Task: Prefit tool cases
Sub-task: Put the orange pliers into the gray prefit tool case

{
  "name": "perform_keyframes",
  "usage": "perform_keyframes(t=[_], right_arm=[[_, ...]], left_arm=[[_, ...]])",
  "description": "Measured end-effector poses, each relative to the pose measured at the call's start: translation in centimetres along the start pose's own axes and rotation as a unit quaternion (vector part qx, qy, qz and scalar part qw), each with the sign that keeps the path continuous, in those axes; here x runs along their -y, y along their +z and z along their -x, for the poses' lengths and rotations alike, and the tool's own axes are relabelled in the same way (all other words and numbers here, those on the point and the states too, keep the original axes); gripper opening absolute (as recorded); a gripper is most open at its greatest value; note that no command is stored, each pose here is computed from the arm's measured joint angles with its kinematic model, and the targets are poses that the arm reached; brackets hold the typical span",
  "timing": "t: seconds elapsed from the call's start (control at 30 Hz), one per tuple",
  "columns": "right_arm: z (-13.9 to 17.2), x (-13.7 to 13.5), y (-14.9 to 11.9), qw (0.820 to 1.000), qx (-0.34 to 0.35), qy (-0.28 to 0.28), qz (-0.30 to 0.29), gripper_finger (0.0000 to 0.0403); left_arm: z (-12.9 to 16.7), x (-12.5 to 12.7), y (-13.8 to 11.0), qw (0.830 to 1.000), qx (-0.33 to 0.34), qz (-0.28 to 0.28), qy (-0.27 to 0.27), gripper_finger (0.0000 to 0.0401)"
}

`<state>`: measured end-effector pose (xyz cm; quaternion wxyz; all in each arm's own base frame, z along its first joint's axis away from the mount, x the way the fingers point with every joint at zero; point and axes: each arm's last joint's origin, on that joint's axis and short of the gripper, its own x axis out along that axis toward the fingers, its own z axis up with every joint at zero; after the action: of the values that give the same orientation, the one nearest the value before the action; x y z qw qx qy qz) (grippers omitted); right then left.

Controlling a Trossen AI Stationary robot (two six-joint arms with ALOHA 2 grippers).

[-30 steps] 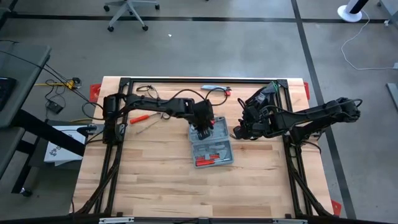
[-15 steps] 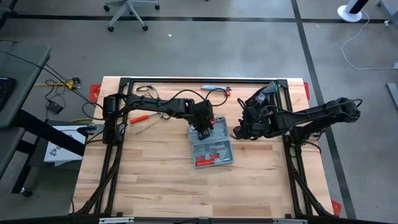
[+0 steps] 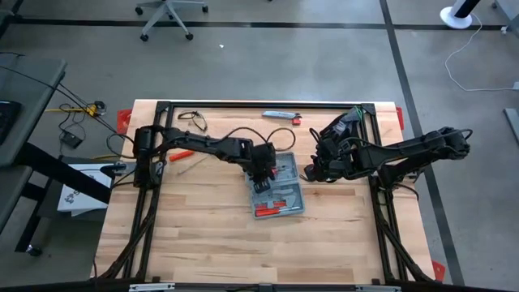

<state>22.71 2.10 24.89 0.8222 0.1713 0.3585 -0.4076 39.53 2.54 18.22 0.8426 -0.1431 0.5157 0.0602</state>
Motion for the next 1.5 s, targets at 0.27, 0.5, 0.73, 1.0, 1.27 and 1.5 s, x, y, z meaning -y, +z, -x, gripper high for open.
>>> perform_keyframes(t=[0.27, 0.5, 0.73, 1.0, 1.27, 1.5], right_arm=[[0.0, 0.0, 0.0, 1.000, 0.002, -0.001, 0.000, 0.0083], [0.0, 0.0, 0.0, 1.000, -0.001, 0.001, -0.001, 0.0083], [0.0, 0.0, 0.0, 1.000, -0.002, 0.002, -0.001, 0.0083], [0.0, 0.0, 0.0, 1.000, -0.003, 0.002, -0.001, 0.0083], [0.0, 0.0, 0.0, 1.000, -0.003, 0.003, -0.001, 0.0083], [0.0, 0.0, 0.0, 1.000, -0.003, 0.003, 0.000, 0.0083]], left_arm=[[-1.4, 1.5, -0.8, 1.000, -0.013, -0.002, 0.020, 0.0034], [-2.9, 1.0, -0.9, 1.000, -0.028, 0.006, 0.007, 0.0034], [-2.8, 0.9, -0.6, 0.999, -0.016, 0.016, 0.032, 0.0059], [-2.6, 0.9, 0.1, 0.999, 0.002, 0.012, 0.038, 0.0036], [-2.6, 0.4, 0.4, 0.999, 0.007, 0.025, 0.028, 0.0036], [-2.6, 0.1, 0.5, 0.999, 0.010, 0.029, 0.026, 0.0048]])
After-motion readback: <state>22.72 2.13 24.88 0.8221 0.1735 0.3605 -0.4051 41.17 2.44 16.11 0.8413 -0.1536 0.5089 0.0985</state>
